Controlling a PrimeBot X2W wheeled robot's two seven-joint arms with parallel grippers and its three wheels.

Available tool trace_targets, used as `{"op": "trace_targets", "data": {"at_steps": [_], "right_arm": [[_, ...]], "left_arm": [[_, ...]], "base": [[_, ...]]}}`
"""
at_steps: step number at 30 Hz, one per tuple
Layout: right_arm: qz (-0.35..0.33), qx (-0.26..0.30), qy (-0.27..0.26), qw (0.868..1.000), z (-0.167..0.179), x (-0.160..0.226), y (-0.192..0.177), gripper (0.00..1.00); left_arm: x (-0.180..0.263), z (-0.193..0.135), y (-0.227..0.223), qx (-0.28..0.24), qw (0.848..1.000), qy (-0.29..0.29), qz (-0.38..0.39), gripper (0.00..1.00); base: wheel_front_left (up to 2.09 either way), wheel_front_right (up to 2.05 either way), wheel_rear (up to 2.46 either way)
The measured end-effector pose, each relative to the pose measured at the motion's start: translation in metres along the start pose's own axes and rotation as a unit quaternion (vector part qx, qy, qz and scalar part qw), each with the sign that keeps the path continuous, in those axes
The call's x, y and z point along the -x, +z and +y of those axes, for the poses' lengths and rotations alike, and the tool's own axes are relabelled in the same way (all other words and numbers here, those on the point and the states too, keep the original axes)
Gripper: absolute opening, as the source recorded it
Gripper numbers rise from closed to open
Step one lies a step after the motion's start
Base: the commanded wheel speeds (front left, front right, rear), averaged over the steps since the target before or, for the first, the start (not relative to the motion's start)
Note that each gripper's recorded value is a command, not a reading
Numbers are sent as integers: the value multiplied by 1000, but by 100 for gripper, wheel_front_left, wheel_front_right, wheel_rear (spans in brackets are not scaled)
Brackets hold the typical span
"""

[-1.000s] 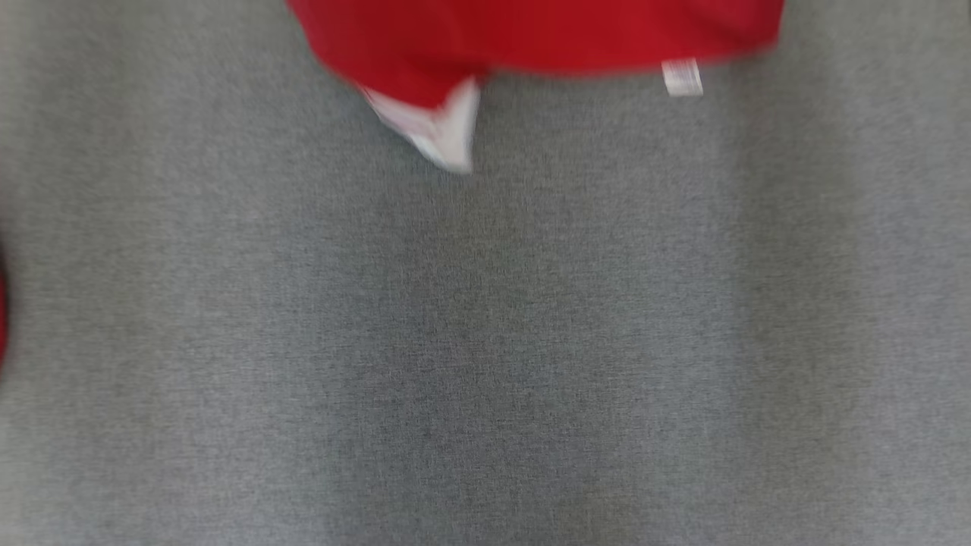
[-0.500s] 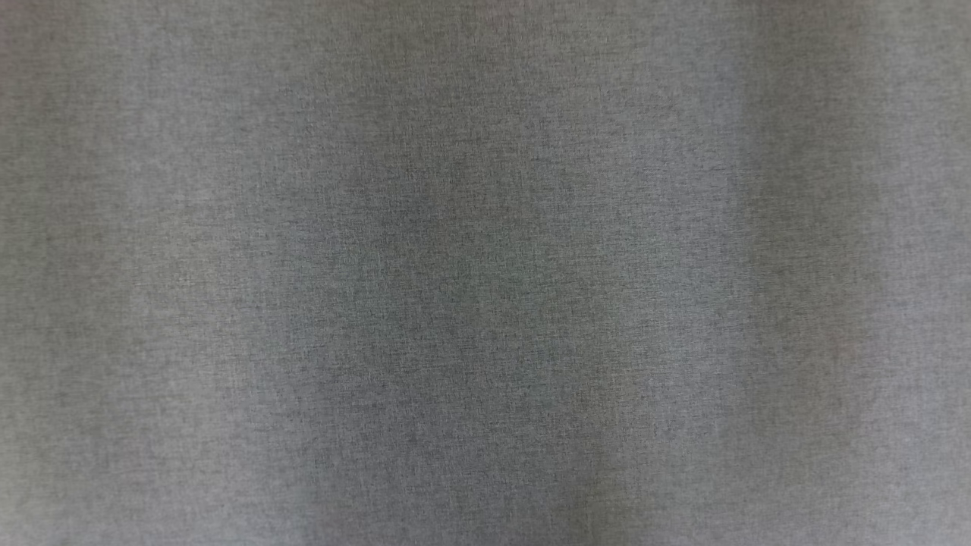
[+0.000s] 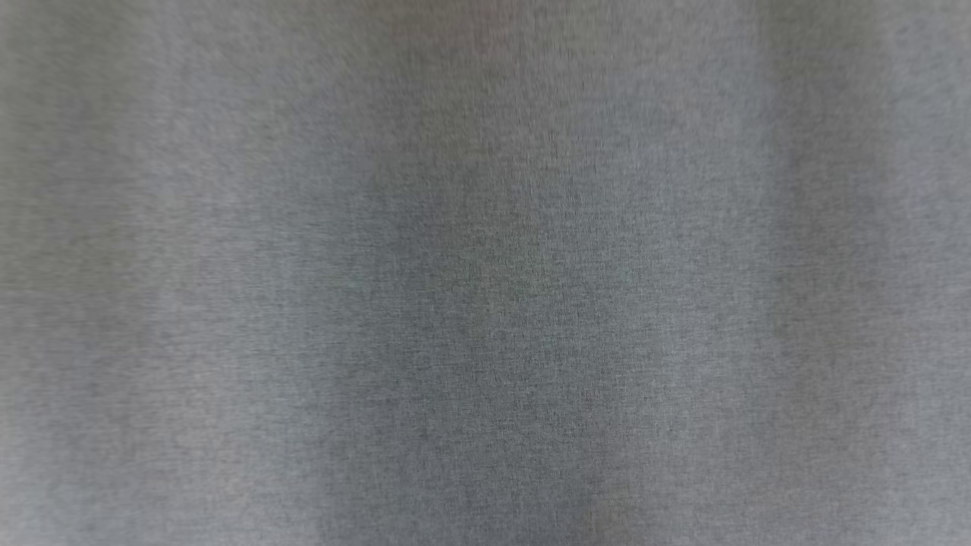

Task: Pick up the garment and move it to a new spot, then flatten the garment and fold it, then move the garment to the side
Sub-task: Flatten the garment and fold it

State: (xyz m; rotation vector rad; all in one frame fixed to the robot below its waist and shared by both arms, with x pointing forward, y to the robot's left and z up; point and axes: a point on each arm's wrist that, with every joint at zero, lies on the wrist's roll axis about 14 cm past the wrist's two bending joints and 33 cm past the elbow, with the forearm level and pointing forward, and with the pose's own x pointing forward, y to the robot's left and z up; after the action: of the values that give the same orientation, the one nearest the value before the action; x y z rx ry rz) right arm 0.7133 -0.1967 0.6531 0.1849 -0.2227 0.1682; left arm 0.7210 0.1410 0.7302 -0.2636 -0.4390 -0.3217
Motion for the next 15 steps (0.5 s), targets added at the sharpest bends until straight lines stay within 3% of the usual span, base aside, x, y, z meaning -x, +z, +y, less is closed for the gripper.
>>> {"op": "trace_targets", "data": {"at_steps": [7, 15], "right_arm": [[38, -47, 47, 997, 30, 56, -44, 0], [90, -85, 39, 992, 18, 148, -78, 0]], "left_arm": [[60, -14, -40, 63, 997, -2, 36, 0], [150, -47, -67, 134, 988, 18, 80, 0]], "base": [[0, 0, 0], [0, 0, 0]]}}
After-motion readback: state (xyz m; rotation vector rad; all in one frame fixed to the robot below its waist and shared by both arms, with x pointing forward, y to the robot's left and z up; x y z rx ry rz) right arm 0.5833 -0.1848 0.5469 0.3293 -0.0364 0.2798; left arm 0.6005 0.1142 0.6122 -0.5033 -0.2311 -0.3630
